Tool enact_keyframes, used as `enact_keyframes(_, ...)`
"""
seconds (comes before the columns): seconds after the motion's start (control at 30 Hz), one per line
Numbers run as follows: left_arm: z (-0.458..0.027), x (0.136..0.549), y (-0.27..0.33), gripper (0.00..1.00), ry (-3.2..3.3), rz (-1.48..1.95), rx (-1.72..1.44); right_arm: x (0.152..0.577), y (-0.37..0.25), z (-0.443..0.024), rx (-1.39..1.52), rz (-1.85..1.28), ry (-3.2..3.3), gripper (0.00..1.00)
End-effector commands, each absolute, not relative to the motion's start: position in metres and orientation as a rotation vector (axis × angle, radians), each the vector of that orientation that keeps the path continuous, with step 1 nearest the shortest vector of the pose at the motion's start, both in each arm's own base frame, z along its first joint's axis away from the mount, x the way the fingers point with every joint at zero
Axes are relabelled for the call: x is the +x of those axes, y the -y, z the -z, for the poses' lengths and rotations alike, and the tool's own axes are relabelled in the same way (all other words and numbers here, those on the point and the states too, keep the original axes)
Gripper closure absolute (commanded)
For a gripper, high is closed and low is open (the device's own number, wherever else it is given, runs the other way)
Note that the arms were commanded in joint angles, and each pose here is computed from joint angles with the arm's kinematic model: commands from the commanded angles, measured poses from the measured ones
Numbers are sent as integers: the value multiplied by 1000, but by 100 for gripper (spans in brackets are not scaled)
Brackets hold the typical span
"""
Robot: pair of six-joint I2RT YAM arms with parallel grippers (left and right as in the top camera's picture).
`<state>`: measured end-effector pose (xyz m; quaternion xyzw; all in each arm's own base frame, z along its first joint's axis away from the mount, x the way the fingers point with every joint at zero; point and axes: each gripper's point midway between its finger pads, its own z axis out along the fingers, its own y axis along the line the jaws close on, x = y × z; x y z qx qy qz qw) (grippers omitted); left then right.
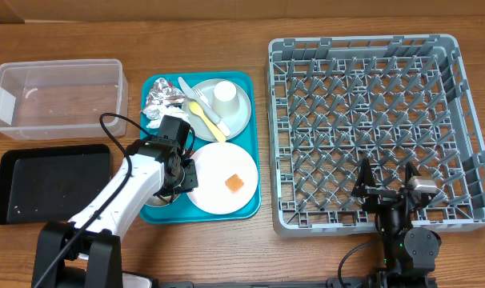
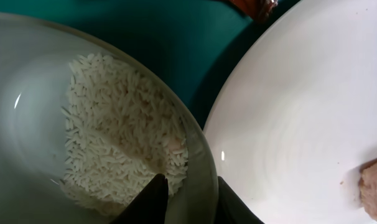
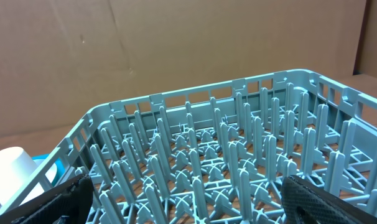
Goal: Sort waste into correct bins and load items into the dishwasher rack
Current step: 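Lower the left gripper and grasp the rim of the grey bowl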
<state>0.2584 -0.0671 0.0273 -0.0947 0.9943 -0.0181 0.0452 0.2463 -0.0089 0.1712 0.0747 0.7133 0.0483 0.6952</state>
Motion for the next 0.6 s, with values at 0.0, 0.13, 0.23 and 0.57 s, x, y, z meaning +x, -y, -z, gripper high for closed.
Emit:
enact_keyframes(0.0,-23,255,65,77,-3053,23,-284,246,11,-170,169,-94,-1585,0)
enact_keyframes(0.13,-24,254,64,83,-3055,15,-284,246,11,-170,169,-94,-1585,0)
enact_keyframes(0.23,-26,254,61,86,-3057,-14,-286,246,11,-170,169,-93,-1585,0)
enact_keyframes(0.57,-39,258,61,96,-3061,-22,-286,246,11,-170,169,-94,-1585,0)
